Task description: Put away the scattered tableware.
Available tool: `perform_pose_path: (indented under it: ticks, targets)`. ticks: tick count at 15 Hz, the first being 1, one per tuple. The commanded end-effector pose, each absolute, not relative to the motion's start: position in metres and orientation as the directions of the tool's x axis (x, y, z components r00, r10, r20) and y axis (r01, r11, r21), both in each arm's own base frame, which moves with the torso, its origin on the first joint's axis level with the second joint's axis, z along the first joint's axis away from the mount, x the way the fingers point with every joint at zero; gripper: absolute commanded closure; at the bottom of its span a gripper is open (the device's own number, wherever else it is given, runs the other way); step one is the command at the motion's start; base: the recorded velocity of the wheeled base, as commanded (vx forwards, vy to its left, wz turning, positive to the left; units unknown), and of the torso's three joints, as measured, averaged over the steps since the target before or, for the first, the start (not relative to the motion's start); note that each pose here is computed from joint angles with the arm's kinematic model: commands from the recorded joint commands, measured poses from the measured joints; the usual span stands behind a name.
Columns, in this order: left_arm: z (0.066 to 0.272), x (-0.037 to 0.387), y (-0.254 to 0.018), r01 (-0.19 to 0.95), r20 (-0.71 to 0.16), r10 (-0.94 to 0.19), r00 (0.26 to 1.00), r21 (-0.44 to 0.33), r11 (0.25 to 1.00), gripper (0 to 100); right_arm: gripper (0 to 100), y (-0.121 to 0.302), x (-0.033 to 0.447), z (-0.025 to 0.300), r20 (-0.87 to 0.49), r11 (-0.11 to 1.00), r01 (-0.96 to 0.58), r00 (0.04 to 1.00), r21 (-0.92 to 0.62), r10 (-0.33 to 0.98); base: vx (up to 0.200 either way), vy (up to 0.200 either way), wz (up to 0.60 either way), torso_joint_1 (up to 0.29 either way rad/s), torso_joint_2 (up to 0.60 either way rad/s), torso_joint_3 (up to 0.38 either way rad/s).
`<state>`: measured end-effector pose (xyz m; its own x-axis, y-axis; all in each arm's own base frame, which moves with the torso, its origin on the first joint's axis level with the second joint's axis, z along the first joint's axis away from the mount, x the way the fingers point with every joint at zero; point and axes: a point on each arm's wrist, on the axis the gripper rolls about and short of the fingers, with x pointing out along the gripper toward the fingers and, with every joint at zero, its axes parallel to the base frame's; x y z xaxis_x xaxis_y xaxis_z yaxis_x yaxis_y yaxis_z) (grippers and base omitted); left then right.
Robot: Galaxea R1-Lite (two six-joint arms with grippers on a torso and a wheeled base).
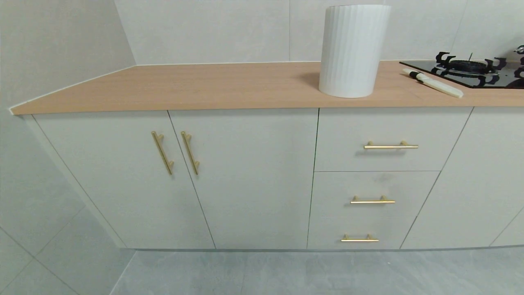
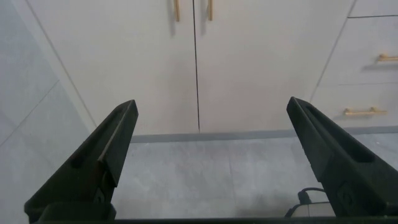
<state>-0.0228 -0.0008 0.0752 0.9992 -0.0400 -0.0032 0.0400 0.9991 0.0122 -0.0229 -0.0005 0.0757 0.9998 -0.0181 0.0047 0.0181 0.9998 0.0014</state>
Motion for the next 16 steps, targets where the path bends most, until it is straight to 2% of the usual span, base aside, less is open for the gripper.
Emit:
perform_pose_path:
  ticks: [1,14,16]
  targets:
    - [0.0752,-0.0228,-0.0008,0.040,-0.003,-0.040,0.999,0.012,0.999,0,0,-0.0005,-0.0228,0.0758,0.003,1.000,0.018,1.000,0.002,-0.018,0.200,0.000,0.00,0.002,0.01,0.002]
    - [0.0752,-0.0228,-0.0008,0.040,-0.003,-0.040,0.999,0.011,0.999,0,0,-0.0006,-0.0228,0.0758,0.003,1.000,0.023,1.000,0.002,-0.023,0.200,0.000,0.00,0.003,0.00,0.003]
    - [0.0752,-0.0228,-0.0008,0.040,-0.003,-0.040,0.999,0.011,0.999,0,0,-0.0006,-0.0228,0.0758,0.003,1.000,0.023,1.000,-0.001,-0.023,0.000,0.000,0.00,0.000,0.00,0.000]
